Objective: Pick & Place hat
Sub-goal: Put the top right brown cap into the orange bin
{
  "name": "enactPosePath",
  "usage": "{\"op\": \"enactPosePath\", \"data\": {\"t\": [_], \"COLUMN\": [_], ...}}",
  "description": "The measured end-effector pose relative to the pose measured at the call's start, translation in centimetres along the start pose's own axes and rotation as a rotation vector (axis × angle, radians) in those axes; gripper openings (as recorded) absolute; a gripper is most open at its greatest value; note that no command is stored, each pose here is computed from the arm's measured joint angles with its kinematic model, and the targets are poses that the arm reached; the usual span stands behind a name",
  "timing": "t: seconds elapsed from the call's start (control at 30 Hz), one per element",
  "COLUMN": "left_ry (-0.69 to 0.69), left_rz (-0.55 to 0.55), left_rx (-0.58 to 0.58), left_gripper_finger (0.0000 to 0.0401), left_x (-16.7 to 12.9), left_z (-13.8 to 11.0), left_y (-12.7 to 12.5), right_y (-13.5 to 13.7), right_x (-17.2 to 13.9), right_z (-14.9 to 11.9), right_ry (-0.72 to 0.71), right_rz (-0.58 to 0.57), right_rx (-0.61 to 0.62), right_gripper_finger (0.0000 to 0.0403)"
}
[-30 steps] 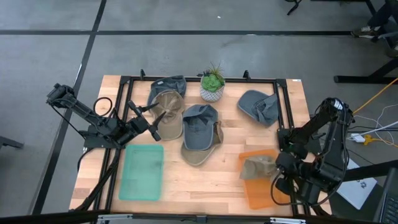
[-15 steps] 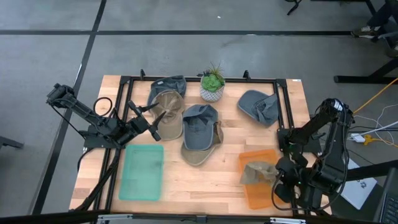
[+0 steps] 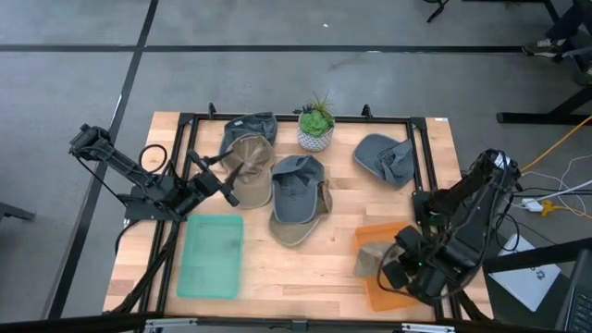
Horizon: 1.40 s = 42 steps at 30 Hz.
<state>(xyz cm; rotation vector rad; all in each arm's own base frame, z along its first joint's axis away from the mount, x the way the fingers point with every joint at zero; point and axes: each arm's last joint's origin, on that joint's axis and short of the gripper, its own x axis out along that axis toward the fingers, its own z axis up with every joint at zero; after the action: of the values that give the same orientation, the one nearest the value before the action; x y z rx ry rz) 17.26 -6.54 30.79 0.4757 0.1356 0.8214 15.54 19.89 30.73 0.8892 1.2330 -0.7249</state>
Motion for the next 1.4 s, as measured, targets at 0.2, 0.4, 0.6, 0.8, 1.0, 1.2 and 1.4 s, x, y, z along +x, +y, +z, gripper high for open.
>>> {"op": "enactPosePath", "data": {"t": [0.2,0.4,0.6,0.8,1.0,1.2,1.4], "left_ry": [0.016,0.016,0.016,0.016,0.016,0.016,0.016], "left_rz": [0.018,0.018,0.018,0.018,0.018,0.018,0.018], "left_rx": [0.002,0.001,0.001,0.002,0.001,0.001,0.001], "left_gripper_finger": [0.0196,0.0196,0.0196,0.0196,0.0196,0.0196,0.0196], "left_x": [0.0,0.0,0.0,0.0,0.0,0.0,0.0], "left_z": [0.0,0.0,0.0,0.0,0.0,0.0,0.0], "left_y": [0.1,0.1,0.1,0.1,0.1,0.1,0.1], "right_y": [0.3,-0.2,0.5,1.5,2.2,2.6,3.1], "right_x": [-0.1,-0.8,-0.8,-0.8,-0.7,-0.8,-0.9], "right_z": [1.3,2.1,1.8,1.5,1.2,1.1,0.9], "right_ry": [-0.009,0.04,0.125,0.163,0.179,0.19,0.193], "right_rz": [-0.019,-0.112,-0.061,0.04,0.088,0.145,0.201], "right_rx": [0.028,0.072,0.078,0.064,0.038,-0.041,-0.136], "right_gripper_finger": [0.0009,0.0009,0.0009,0.002,0.0057,0.0103,0.0128]}}
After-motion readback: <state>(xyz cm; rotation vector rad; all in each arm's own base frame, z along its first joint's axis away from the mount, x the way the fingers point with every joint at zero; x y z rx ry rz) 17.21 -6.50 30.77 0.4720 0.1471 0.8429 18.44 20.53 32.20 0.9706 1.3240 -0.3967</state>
